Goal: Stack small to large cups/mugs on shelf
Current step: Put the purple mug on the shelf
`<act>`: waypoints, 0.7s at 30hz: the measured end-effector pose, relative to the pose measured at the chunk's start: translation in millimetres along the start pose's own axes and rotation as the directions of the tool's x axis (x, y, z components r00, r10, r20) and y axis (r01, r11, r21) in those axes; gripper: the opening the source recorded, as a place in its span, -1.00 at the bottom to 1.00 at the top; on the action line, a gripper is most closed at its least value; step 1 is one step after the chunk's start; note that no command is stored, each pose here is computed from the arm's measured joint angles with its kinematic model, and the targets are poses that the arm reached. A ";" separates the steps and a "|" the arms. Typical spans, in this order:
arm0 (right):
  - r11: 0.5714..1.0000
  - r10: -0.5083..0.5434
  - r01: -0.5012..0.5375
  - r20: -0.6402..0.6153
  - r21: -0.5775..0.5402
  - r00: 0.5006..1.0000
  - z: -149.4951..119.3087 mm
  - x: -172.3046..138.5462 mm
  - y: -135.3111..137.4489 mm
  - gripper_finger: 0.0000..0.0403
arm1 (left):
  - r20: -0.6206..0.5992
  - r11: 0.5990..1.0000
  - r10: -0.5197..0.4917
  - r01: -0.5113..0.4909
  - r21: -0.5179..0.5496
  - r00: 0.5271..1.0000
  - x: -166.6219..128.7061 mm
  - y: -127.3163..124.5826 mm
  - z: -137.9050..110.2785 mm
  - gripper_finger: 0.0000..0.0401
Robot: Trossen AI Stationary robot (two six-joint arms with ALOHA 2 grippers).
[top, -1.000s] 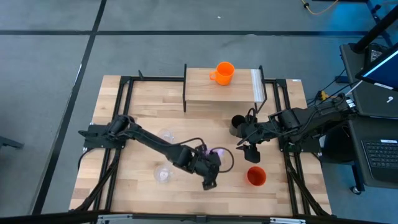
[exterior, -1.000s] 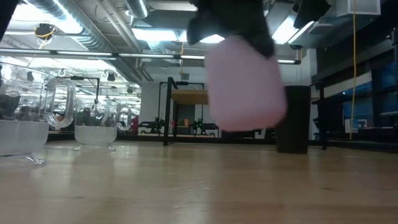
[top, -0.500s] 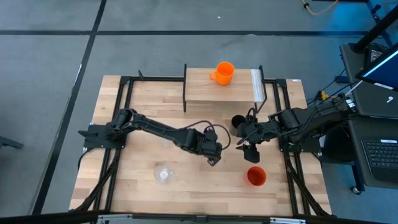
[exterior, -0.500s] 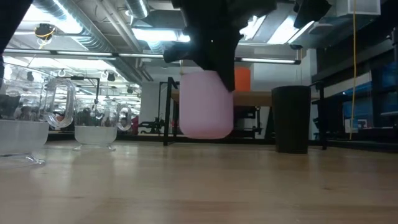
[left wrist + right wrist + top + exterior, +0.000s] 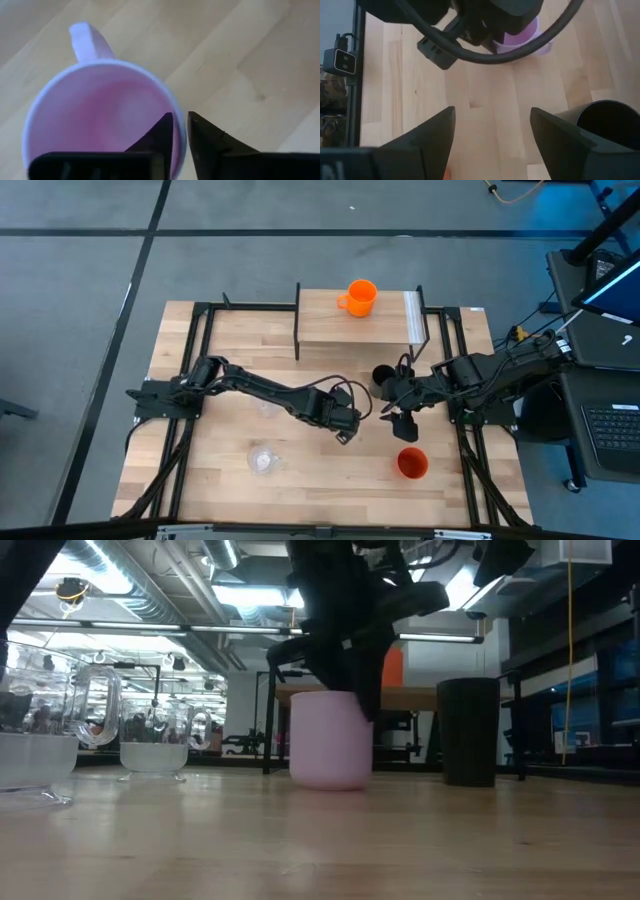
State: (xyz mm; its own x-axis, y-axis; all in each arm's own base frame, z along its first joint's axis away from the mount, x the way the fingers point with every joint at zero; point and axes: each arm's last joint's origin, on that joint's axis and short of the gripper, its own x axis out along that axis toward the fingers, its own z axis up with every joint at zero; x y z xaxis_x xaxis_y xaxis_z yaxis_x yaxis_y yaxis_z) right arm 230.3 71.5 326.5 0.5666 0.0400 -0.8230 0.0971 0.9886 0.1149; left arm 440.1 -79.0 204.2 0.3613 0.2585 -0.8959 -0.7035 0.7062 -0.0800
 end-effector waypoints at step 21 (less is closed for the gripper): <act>1.000 -0.007 0.007 -0.017 -0.001 1.000 -1.7 -0.2 -0.9 0.28 | 0.025 0.996 -0.039 0.037 0.079 0.999 -35.9 6.4 20.3 -0.47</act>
State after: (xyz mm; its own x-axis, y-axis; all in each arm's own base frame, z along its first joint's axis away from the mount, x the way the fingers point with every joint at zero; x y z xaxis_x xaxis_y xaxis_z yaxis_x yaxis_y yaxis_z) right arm 228.7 70.9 325.6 0.5519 0.0353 -0.8332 0.1005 0.9890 0.1084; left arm 435.0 -70.4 244.7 0.4040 0.2473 -0.8807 -0.6391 0.7651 -0.0784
